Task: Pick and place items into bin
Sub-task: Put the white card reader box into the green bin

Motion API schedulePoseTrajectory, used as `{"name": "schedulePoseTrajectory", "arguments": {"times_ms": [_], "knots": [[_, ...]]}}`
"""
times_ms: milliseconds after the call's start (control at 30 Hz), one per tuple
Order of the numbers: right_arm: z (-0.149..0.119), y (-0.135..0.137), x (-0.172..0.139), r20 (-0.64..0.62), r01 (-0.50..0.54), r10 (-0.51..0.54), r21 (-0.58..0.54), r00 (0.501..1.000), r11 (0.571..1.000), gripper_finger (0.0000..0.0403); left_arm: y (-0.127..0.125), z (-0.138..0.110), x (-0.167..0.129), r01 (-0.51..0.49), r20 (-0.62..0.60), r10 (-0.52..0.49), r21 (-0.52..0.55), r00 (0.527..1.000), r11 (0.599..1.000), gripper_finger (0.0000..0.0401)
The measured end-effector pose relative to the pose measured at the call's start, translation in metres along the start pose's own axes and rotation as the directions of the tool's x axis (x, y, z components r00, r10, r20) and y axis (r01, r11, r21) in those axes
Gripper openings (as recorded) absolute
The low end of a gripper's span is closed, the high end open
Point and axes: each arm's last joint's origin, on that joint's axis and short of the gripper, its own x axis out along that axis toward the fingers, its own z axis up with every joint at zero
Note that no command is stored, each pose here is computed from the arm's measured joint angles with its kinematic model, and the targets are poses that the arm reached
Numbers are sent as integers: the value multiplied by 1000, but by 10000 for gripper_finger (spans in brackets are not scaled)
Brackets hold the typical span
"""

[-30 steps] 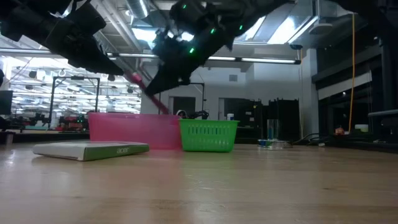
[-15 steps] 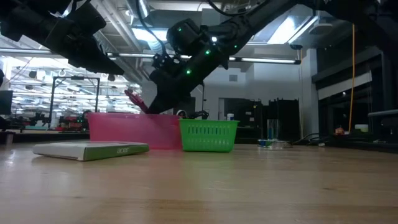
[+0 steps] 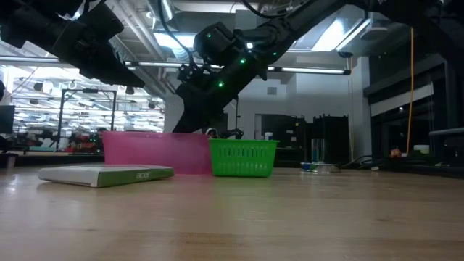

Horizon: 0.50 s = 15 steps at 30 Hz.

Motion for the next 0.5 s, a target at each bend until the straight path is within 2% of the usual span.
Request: {"name": "schedulePoseTrajectory", "arguments": {"times_ms": [133,267,400,500], "knots": [[6,0,-5,2,-1,1,-1,1000,1000,53,0,0,0,0,0,0,0,1000,1000,15],[20,6,-16,-7,-21,20,-18,1000,1000,35,0,0,0,0,1,0,-1,1000,1000,15],[32,27,-31,18,-52,54,-89,998,995,5,0,0,0,0,-1,0,-19,1000,1000,15],[45,42,-51,68,-72,81,-120,994,990,7,0,0,0,0,-1,0,-15,1000,1000,15]]}}
